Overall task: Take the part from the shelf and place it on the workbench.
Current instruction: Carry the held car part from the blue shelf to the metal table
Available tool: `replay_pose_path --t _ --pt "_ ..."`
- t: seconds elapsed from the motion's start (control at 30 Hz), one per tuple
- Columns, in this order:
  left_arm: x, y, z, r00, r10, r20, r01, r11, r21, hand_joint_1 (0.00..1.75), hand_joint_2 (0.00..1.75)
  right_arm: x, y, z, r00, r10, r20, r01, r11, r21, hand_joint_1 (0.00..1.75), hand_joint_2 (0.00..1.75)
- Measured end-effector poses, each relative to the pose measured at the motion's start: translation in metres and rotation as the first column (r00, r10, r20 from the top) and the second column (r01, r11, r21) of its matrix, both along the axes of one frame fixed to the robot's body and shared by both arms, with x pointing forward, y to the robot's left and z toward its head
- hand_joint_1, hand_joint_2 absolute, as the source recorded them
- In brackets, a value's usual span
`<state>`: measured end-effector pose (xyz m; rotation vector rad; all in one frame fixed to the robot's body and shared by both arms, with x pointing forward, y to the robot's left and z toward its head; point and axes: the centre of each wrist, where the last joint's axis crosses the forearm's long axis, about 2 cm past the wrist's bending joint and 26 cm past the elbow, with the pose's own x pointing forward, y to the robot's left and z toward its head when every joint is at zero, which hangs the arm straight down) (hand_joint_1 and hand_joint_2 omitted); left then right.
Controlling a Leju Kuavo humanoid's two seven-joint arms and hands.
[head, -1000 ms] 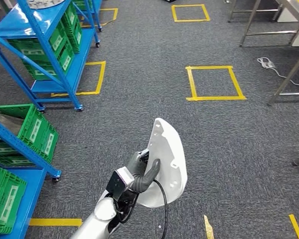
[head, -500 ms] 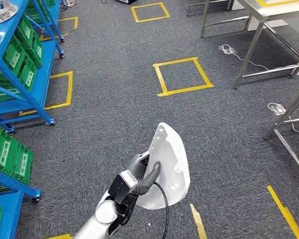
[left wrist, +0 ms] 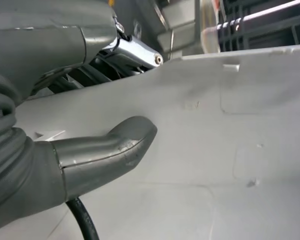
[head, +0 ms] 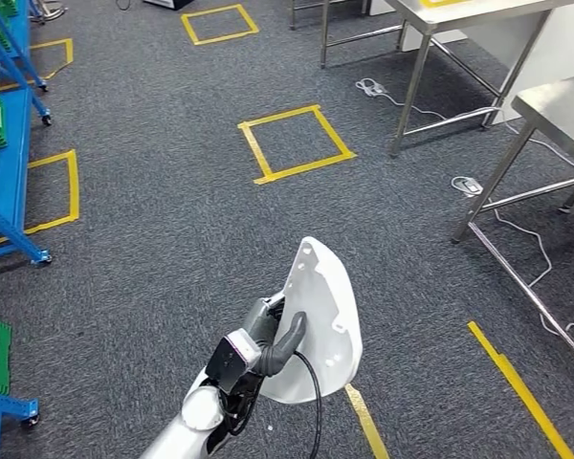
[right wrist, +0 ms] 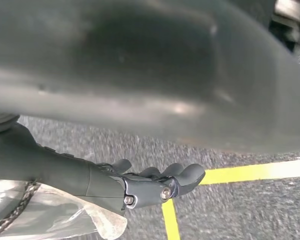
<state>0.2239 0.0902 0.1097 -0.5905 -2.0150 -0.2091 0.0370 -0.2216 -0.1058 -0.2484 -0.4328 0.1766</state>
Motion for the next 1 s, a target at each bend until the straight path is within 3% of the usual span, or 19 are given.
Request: replay_pose_path --t 1.0 --pt "-0.0066 0.0083 -0.0015 0.996 0.084 -0.014 -0.084 0.996 -0.035 1.75 1.75 -0.004 -0.0046 0.0001 0.997 0.033 0.069 -0.025 0.993 -0.116 0.0 0.0"
